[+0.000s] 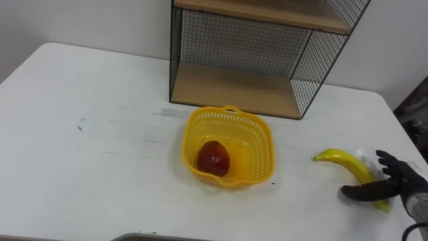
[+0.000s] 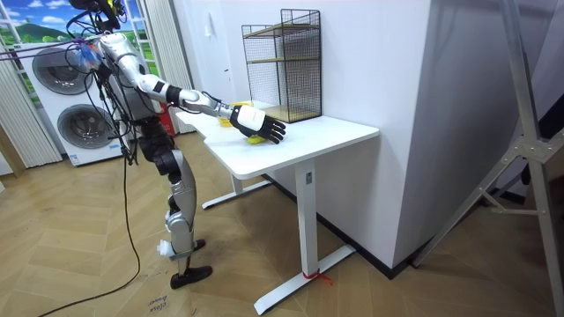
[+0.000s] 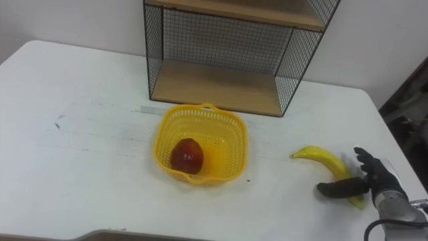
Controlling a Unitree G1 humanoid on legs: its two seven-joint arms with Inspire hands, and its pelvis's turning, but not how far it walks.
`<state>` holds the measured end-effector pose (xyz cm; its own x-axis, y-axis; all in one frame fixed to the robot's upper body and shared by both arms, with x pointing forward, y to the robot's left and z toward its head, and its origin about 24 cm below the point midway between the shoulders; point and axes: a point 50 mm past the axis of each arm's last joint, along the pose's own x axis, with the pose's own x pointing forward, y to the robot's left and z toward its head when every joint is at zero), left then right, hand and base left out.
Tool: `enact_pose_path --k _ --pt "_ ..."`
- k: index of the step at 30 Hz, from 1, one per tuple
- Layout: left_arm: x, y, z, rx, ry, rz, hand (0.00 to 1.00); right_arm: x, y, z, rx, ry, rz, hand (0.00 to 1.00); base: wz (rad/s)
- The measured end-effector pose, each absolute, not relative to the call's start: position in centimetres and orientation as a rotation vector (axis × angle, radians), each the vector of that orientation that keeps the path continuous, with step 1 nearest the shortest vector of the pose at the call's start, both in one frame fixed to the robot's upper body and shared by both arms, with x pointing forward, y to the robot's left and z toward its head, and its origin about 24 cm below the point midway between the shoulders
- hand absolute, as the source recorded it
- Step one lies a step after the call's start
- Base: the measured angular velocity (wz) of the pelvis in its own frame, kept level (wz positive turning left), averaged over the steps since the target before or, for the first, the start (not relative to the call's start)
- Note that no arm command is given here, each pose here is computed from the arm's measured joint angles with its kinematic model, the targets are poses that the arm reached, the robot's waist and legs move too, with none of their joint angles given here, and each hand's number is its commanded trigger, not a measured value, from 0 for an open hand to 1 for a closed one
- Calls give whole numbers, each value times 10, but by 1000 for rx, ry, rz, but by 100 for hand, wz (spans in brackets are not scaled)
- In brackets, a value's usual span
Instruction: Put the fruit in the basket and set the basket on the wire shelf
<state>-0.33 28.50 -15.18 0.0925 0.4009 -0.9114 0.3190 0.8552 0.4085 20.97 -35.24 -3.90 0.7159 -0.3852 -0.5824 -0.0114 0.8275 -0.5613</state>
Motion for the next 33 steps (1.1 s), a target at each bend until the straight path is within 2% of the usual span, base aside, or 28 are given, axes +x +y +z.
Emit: enact_pose_path --k 15,16,18,33 --pt "-9 283 -154 577 1560 39 0 212 -352 -38 -599 759 -207 0 3" --pt "-9 283 -154 578 1560 38 0 212 -352 -38 -599 760 -206 47 3" --pt "-9 282 -154 581 1561 34 0 212 -352 -38 -599 762 -206 100 0" --pt "3 282 -154 596 1531 29 0 210 -367 -32 -793 809 -277 100 1"
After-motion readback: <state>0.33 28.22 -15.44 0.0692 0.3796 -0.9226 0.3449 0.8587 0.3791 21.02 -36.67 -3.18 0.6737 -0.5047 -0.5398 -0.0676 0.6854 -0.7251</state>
